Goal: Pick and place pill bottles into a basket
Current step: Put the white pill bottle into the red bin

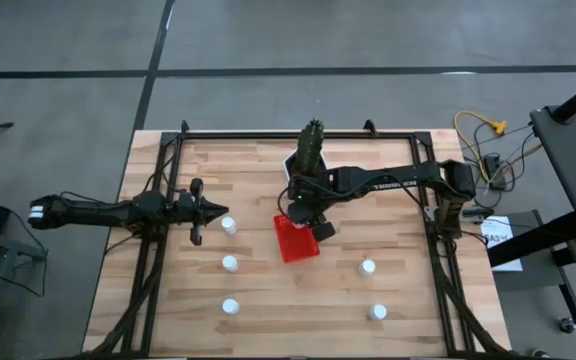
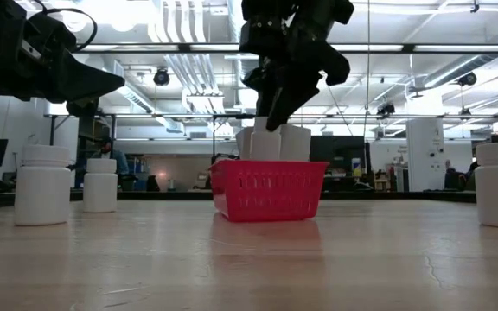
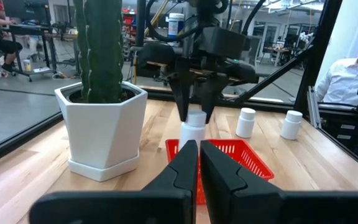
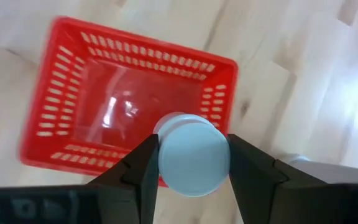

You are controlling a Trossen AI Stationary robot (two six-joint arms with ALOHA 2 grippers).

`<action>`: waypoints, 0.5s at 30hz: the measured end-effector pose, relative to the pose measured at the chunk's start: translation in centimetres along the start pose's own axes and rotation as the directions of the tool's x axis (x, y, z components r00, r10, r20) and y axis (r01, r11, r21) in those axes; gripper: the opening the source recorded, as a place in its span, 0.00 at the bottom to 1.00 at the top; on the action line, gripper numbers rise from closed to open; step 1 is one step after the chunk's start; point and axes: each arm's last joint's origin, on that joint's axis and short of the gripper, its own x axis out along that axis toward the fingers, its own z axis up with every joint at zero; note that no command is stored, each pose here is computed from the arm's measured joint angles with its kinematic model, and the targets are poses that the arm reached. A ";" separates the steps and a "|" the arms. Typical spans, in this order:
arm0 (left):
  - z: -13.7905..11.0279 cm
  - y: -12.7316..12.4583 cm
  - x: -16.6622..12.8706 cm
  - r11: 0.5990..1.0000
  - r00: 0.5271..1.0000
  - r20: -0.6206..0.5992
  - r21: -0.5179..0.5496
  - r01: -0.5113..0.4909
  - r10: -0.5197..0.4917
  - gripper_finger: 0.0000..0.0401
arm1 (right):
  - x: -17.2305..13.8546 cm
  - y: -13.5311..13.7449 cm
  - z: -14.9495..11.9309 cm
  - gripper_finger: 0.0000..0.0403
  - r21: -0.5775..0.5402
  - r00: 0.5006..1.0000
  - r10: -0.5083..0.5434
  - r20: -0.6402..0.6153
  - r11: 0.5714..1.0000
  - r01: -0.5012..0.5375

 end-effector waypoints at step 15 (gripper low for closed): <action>0.0 0.0 0.0 1.000 1.000 0.000 0.000 0.000 0.000 0.00 | 0.6 0.3 -0.7 0.36 -0.010 0.999 -0.007 -0.045 1.000 0.006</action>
